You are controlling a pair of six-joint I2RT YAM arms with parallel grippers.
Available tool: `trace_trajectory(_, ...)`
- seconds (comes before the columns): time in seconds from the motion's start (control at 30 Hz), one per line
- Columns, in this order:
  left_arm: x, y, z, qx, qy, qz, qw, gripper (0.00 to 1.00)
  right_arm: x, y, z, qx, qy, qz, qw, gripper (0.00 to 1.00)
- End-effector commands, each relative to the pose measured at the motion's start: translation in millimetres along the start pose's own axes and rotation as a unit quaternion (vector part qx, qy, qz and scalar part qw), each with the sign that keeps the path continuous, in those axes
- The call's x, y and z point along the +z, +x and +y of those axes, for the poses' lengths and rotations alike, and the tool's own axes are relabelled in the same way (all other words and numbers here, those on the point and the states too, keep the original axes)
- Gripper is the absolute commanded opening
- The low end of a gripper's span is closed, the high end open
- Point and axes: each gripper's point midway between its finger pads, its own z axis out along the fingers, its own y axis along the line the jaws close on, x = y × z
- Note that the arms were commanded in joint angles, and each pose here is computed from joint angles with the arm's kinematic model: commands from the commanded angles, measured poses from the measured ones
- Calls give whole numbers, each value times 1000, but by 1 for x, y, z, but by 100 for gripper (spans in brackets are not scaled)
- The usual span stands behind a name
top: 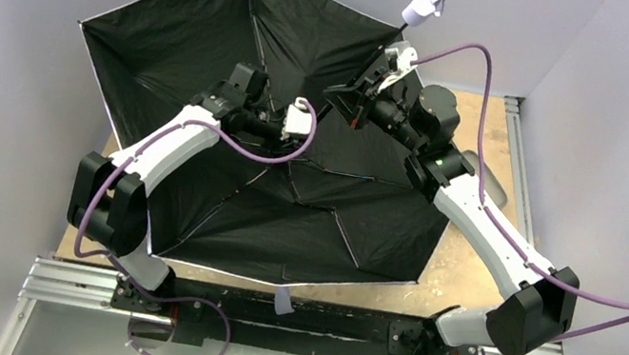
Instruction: Open the umbrella
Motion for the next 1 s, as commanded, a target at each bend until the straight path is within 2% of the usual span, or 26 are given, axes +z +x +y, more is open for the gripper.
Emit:
trace_trajectory(0.0, -43, 173, -82, -153, 79, 320, 932, 24, -124, -267, 130, -115, -127, -388, 905, 0)
trace_trajectory(0.13, -43, 163, -87, -156, 87, 300, 937, 12, -121, -258, 130, -115, -133, -375, 910, 0)
trace_trajectory(0.23, -37, 123, -83, -160, 84, 236, 955, 2, -108, -224, 122, -102, -144, -331, 927, 0)
trace_trajectory(0.33, -28, 82, -75, -136, 65, 189, 970, 0, -95, -184, 115, -86, -157, -282, 942, 0)
trace_trajectory(0.37, -24, 69, -73, -127, 60, 175, 975, 0, -93, -172, 113, -87, -158, -271, 945, 4)
trace_trajectory(0.53, -13, 24, -56, -107, 15, 105, 989, 0, -82, -127, 95, -93, -142, -228, 959, 51)
trace_trajectory(0.63, -11, 7, -46, -103, -4, 67, 992, 0, -80, -104, 84, -103, -124, -206, 965, 72)
trace_trajectory(0.83, -11, -8, -34, -104, -26, 44, 993, 0, -82, -64, 66, -108, -90, -152, 978, 82)
trace_trajectory(0.87, -11, -9, -32, -103, -30, 43, 993, 0, -82, -55, 62, -109, -83, -138, 981, 86)
trace_trajectory(0.9, -12, -12, -29, -103, -35, 39, 993, 0, -82, -45, 59, -114, -80, -124, 982, 96)
trace_trajectory(0.97, -13, -25, -25, -108, -40, 19, 993, 0, -82, -25, 52, -117, -74, -100, 985, 99)
